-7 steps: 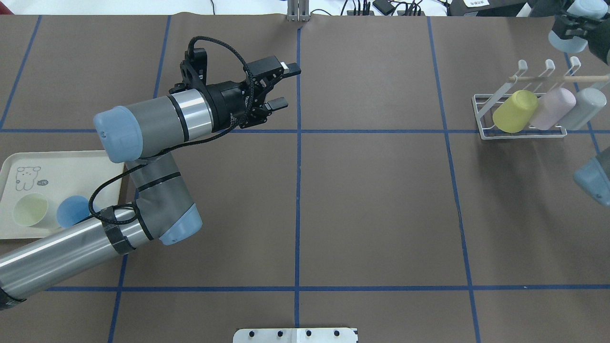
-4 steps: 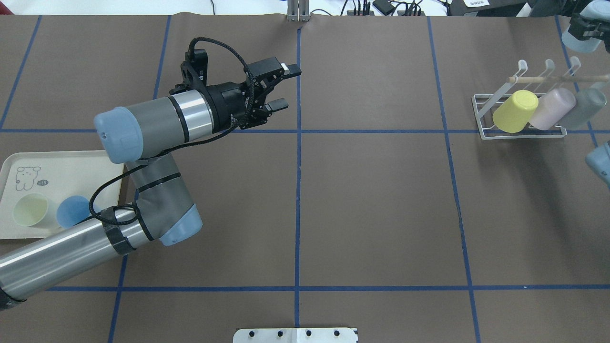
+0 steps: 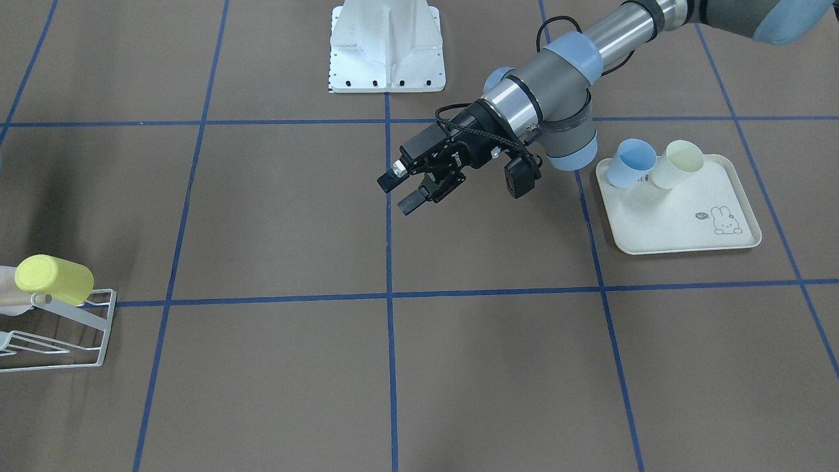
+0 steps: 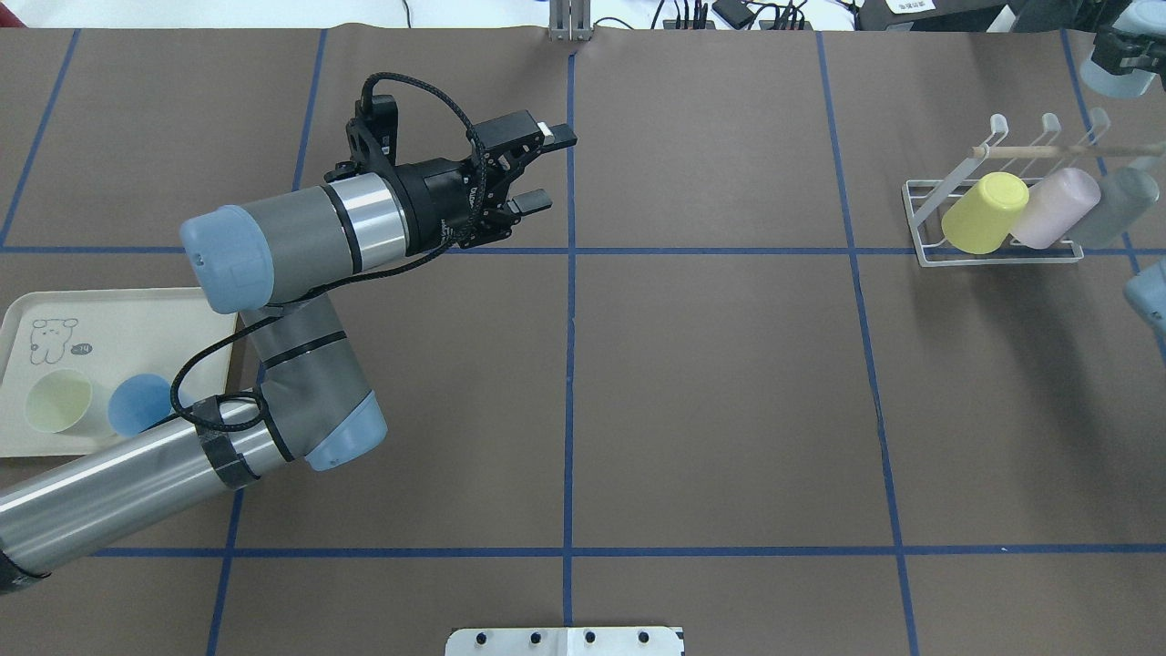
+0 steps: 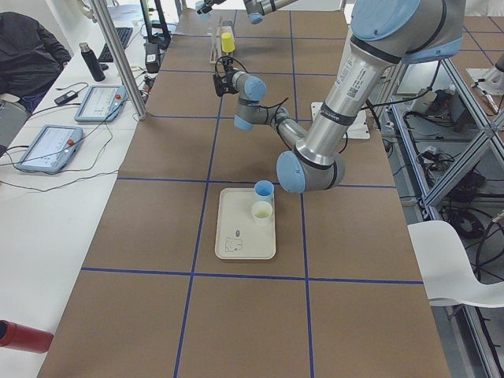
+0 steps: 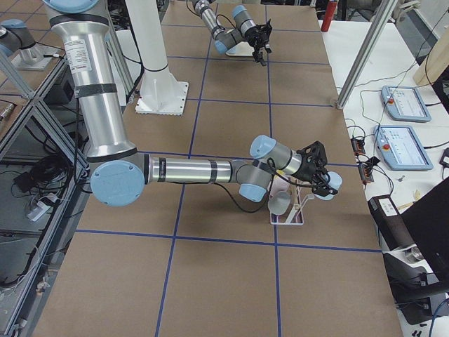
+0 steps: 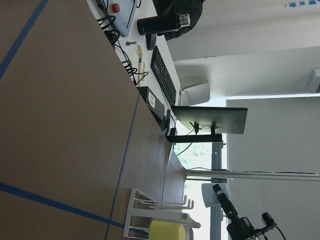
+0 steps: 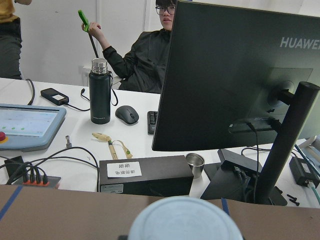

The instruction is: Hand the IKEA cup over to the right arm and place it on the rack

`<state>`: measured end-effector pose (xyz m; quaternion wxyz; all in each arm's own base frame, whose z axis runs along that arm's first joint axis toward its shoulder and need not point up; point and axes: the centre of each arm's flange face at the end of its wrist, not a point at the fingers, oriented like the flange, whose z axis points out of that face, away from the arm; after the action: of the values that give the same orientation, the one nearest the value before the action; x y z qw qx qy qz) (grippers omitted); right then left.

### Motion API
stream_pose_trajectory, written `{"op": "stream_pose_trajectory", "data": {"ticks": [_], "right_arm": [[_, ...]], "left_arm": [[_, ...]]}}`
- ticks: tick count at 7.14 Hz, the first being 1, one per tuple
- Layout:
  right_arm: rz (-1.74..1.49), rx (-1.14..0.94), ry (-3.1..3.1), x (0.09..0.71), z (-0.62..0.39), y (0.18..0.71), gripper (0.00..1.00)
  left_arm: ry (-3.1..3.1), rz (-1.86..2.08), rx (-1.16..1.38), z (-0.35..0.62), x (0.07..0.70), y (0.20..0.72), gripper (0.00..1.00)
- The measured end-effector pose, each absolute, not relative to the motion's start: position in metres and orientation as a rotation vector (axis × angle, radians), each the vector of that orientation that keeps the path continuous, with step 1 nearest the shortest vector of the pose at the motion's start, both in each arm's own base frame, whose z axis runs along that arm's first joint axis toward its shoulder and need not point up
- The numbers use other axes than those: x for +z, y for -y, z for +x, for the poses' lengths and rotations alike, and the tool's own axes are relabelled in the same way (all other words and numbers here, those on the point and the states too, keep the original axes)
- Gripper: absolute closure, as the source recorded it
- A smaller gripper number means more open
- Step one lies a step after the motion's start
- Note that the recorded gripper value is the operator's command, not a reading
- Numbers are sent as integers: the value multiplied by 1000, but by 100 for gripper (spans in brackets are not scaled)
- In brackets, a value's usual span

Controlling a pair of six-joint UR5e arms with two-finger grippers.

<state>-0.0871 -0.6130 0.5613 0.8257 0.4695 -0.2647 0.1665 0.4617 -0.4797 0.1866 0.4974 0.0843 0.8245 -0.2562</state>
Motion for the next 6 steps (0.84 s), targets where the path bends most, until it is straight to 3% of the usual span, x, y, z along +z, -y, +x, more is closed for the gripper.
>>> {"op": "stream_pose_trajectory", "data": {"ticks": [6], "right_arm": [[963,315,564,579,-106,600,100]], "left_arm": [[-1995,204,-620,461,188,480,1]]}}
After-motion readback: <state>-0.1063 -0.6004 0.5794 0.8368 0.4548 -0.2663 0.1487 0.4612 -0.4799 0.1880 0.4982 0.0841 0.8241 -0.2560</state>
